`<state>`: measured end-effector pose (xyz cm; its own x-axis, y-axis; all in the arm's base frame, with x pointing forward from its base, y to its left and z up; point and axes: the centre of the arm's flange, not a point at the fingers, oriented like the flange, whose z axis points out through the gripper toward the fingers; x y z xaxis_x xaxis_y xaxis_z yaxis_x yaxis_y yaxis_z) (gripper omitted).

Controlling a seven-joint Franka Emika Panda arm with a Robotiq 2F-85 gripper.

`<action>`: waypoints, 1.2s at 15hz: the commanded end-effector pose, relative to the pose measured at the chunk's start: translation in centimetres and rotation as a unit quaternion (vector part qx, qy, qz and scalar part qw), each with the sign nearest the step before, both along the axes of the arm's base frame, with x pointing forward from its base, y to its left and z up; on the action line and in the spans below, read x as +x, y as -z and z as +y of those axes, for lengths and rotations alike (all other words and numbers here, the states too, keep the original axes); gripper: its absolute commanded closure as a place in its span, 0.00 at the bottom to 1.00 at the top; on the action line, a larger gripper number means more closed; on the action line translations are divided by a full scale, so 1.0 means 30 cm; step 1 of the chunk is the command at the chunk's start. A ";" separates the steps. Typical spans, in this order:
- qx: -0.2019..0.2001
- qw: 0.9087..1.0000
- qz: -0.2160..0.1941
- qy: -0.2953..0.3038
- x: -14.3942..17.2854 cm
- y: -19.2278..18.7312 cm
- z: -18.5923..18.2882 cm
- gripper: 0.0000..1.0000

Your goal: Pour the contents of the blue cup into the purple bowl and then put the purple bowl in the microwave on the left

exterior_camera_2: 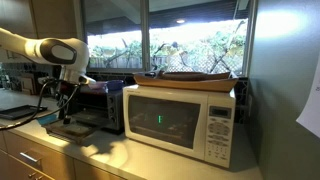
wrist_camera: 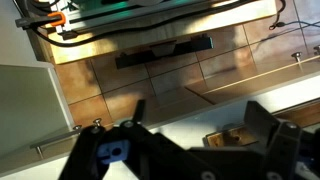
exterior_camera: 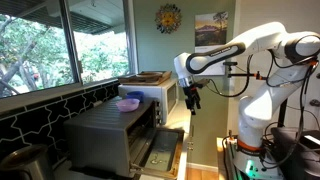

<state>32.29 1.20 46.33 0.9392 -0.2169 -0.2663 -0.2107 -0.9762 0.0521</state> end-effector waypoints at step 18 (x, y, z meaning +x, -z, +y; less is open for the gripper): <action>0.019 0.956 -0.242 0.167 0.418 -0.556 0.220 0.00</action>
<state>40.98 6.49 62.55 0.8781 -0.4570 0.1420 -0.4339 -0.8854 -0.1666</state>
